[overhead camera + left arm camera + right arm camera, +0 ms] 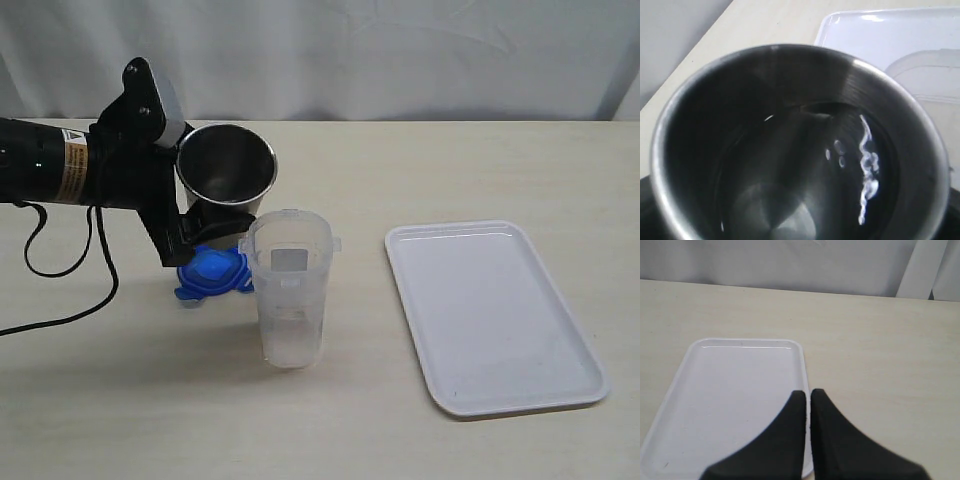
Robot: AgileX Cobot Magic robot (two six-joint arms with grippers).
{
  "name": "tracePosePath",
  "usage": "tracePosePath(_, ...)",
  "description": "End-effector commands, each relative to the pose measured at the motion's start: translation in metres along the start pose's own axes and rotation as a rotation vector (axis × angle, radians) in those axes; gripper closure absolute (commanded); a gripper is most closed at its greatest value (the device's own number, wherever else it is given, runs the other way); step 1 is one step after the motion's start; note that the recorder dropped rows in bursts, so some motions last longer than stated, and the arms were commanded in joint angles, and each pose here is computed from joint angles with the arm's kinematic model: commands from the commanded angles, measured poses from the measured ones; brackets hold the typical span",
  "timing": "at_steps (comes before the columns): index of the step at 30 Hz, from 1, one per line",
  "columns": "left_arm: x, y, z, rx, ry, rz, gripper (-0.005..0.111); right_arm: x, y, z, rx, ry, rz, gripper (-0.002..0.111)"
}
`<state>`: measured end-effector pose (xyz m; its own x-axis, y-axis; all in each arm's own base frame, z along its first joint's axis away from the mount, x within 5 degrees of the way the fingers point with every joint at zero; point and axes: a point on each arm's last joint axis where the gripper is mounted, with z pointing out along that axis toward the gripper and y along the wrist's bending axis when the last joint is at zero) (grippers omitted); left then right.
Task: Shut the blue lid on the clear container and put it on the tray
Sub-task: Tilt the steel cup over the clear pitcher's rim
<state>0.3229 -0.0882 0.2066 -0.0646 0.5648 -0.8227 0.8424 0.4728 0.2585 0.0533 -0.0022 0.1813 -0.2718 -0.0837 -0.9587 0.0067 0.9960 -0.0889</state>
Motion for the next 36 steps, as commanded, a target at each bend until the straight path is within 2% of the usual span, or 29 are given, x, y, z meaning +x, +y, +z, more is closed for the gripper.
tracePosePath(1, -0.008, 0.000, -0.001, 0.000, -0.046, 0.017, 0.107, 0.000, 0.000, 0.000, 0.003, -0.003, -0.005, 0.104)
tracePosePath(6, -0.011, 0.002, -0.001, -0.029, -0.069, 0.071, 0.107, 0.000, 0.000, 0.000, 0.003, -0.003, -0.005, 0.104)
tracePosePath(15, -0.014, 0.006, -0.001, -0.067, -0.106, 0.031, 0.107, 0.000, 0.000, 0.000, 0.003, -0.003, -0.005, 0.104)
tracePosePath(21, -0.022, 0.003, -0.002, -0.044, -0.194, 0.115, 0.107, 0.000, 0.000, 0.000, 0.003, -0.003, -0.005, 0.104)
tracePosePath(25, -0.022, 0.003, -0.002, -0.044, -0.194, 0.117, 0.107, 0.000, 0.000, 0.000, 0.003, -0.003, -0.005, 0.104)
tracePosePath(28, -0.023, 0.003, -0.002, -0.053, -0.203, 0.177, 0.107, 0.000, 0.000, 0.000, 0.003, -0.003, -0.005, 0.104)
tracePosePath(36, -0.026, 0.007, -0.003, -0.090, -0.233, 0.083, 0.107, 0.000, 0.000, 0.000, 0.003, -0.003, -0.005, 0.104)
